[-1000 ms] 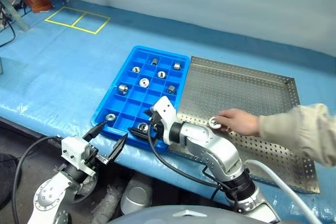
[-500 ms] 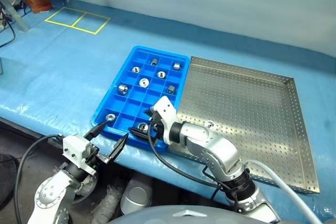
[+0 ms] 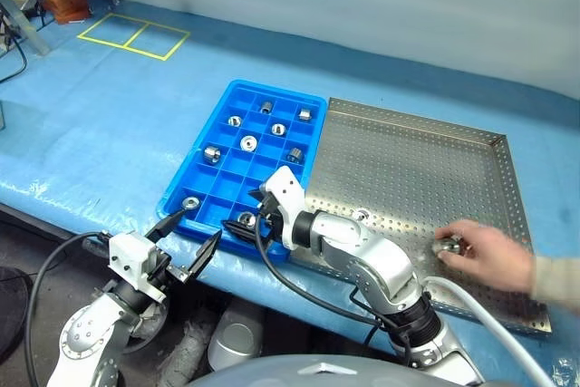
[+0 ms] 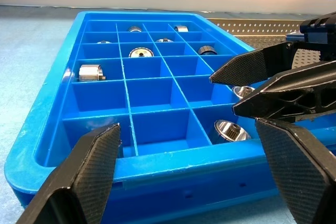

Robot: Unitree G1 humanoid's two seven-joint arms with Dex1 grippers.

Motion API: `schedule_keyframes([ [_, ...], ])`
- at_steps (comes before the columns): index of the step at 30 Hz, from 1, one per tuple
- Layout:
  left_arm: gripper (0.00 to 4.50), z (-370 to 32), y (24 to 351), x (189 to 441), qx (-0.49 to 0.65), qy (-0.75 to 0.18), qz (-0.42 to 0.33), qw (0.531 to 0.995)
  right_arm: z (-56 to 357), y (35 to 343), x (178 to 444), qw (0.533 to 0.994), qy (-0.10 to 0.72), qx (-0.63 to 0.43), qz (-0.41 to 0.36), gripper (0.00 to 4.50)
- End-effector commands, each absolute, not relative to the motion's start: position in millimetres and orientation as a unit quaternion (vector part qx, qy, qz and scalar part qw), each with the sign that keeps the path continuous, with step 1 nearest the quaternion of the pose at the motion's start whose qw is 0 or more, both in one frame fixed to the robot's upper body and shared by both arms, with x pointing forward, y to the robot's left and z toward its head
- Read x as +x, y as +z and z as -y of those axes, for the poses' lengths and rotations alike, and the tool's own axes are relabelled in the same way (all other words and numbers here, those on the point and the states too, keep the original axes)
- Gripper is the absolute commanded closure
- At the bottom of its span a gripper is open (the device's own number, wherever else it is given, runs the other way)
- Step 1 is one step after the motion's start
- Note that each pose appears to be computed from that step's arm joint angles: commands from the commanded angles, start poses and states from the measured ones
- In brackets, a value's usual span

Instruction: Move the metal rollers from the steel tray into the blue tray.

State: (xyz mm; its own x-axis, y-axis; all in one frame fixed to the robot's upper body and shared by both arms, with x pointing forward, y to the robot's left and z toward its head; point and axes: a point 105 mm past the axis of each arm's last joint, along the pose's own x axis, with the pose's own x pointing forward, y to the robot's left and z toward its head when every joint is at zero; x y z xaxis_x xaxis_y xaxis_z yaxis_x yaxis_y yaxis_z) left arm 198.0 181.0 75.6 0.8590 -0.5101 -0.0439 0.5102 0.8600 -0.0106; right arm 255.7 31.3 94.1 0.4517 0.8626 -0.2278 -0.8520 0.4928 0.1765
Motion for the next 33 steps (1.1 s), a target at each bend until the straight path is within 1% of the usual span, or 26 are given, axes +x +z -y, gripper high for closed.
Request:
schedule_keyframes([
  [1, 0.00, -180, 78, 196, 0.001, -0.271, -0.023, 0.962, -34, 111, 254, 0.854, 0.509, 0.029, -0.109, 0.05],
  [10, 0.00, -182, 85, 197, -0.002, -0.270, -0.013, 0.963, -34, 116, 253, 0.852, 0.512, 0.034, -0.101, 0.05],
  [16, 0.00, -181, 106, 203, 0.011, -0.286, 0.016, 0.958, -26, 147, 255, 0.849, 0.523, 0.065, -0.044, 0.05],
  [22, 0.00, -172, 126, 219, 0.047, -0.322, 0.045, 0.944, -6, 164, 262, 0.862, 0.503, 0.059, -0.006, 0.05],
  [30, 0.00, -143, 148, 250, 0.063, -0.378, 0.060, 0.922, 22, 168, 264, 0.898, 0.438, 0.043, 0.008, 0.05],
  [33, 0.00, -134, 151, 265, 0.061, -0.380, 0.055, 0.921, 34, 167, 262, 0.913, 0.406, 0.040, 0.010, 0.05],
])
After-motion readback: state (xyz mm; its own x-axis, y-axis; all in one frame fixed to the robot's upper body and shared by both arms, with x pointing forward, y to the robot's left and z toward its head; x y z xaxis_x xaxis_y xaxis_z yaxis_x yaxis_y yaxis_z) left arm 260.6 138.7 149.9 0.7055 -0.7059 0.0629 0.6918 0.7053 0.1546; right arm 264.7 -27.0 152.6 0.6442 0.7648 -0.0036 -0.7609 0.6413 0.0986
